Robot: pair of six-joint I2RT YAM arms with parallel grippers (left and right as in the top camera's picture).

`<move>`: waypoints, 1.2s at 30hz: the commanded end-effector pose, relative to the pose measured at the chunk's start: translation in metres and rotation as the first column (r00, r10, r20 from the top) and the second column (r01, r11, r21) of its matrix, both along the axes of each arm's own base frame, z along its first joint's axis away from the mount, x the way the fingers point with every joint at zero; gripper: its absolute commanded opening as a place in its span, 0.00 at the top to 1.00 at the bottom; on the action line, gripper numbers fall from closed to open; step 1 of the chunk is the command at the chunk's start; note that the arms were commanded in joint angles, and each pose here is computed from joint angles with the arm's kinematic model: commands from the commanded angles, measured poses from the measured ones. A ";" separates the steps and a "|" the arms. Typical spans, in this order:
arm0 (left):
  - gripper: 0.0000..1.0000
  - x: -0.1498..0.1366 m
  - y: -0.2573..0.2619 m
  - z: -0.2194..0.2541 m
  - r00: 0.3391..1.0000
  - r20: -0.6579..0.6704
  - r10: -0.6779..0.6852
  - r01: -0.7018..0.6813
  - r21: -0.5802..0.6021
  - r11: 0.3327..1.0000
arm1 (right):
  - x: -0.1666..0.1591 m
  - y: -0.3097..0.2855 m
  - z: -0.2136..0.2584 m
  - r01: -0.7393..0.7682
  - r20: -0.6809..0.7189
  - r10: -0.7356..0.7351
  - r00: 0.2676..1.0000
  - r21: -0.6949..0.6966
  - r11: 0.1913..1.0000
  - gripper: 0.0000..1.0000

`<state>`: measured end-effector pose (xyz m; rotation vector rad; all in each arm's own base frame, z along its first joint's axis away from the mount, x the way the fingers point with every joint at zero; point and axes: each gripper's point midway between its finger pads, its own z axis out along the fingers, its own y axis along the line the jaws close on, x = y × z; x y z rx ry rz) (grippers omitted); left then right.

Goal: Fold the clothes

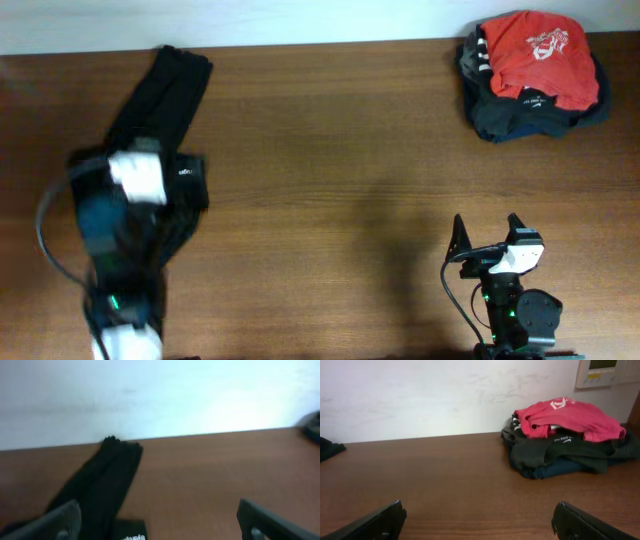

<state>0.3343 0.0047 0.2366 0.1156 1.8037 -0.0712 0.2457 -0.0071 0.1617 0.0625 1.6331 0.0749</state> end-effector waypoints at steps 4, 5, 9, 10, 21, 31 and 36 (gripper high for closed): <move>0.01 -0.052 -0.008 -0.042 0.990 0.138 -0.008 0.005 0.027 1.000 | 0.000 0.001 -0.003 0.000 -0.001 0.000 1.000 0.007 1.000 0.01; 0.01 -0.054 -0.008 -0.044 0.989 0.145 -0.005 0.001 0.028 1.000 | 0.000 0.001 -0.003 0.000 -0.001 0.000 1.000 0.008 1.000 0.01; 0.01 -0.066 -0.005 -0.053 0.983 0.180 0.022 -0.029 0.035 0.999 | 0.000 0.001 -0.003 0.000 -0.001 0.000 1.000 0.008 1.000 0.01; 0.01 -0.068 -0.005 -0.054 0.983 0.184 0.023 -0.030 0.036 0.999 | 0.000 0.001 -0.003 0.000 -0.001 0.000 1.000 0.008 1.000 0.01; 0.01 -0.082 -0.001 -0.076 0.984 0.170 0.056 -0.063 0.037 0.997 | 0.000 0.001 -0.003 0.000 -0.001 0.000 1.000 0.008 1.000 0.01; 0.01 -0.089 -0.002 -0.077 0.983 0.173 0.058 -0.065 0.037 0.997 | 0.000 0.001 -0.003 0.000 -0.001 0.000 1.000 0.007 1.000 0.01; 0.01 -0.089 -0.002 -0.075 0.982 0.182 0.058 -0.066 0.038 0.997 | 0.000 0.001 -0.003 0.000 -0.001 0.000 1.000 0.007 1.000 0.01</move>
